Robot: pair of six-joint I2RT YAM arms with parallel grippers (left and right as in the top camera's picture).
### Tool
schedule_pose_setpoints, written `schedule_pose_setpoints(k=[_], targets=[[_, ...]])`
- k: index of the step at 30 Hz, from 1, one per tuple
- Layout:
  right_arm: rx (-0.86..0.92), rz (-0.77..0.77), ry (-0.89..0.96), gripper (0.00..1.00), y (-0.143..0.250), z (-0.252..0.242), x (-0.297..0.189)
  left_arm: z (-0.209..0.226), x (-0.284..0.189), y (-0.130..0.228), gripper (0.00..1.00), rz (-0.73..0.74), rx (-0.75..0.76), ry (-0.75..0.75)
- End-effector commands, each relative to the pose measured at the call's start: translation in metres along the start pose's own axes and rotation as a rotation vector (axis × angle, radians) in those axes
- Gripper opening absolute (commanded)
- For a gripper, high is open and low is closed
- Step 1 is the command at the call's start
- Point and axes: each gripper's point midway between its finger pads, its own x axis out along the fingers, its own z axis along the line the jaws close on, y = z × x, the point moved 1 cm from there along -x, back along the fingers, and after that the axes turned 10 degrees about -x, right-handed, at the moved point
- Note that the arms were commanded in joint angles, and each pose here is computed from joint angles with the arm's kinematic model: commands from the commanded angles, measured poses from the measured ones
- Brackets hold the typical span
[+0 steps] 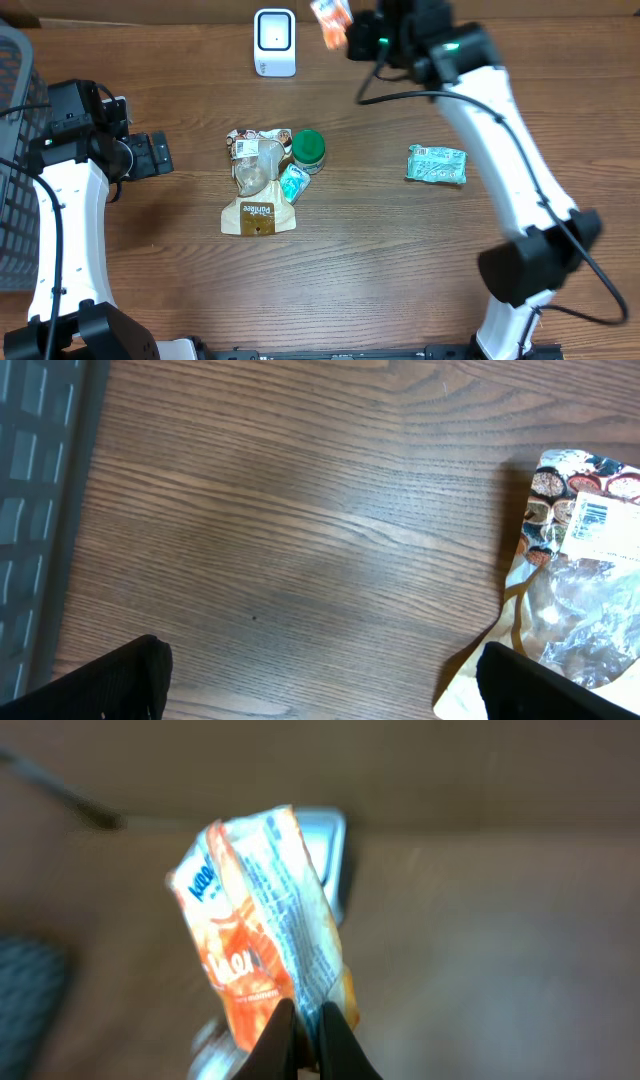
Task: Scan the item barcode
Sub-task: 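Hold the orange Kleenex pack in front of the white scanner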
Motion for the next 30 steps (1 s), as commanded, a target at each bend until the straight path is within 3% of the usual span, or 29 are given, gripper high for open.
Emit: schedule_pose_setpoints(k=[1,4,17,30], targets=[[-0.260,-0.053,0.268,0.04,-0.001,-0.011,0.044,-0.002,-0.001,-0.003,0.99,-0.006,-0.016,0.008],[-0.437,-0.119,0.302,0.04,-0.006,0.004,0.077,-0.002,-0.001,-0.002,0.99,-0.006,-0.016,0.008],[-0.837,-0.269,0.407,0.04,0.012,0.014,0.182,-0.002,-0.001,-0.003,1.00,-0.006,-0.016,0.008],[-0.860,-0.283,0.396,0.04,0.026,0.024,0.199,-0.002,-0.001,-0.002,1.00,-0.006,-0.016,0.008]])
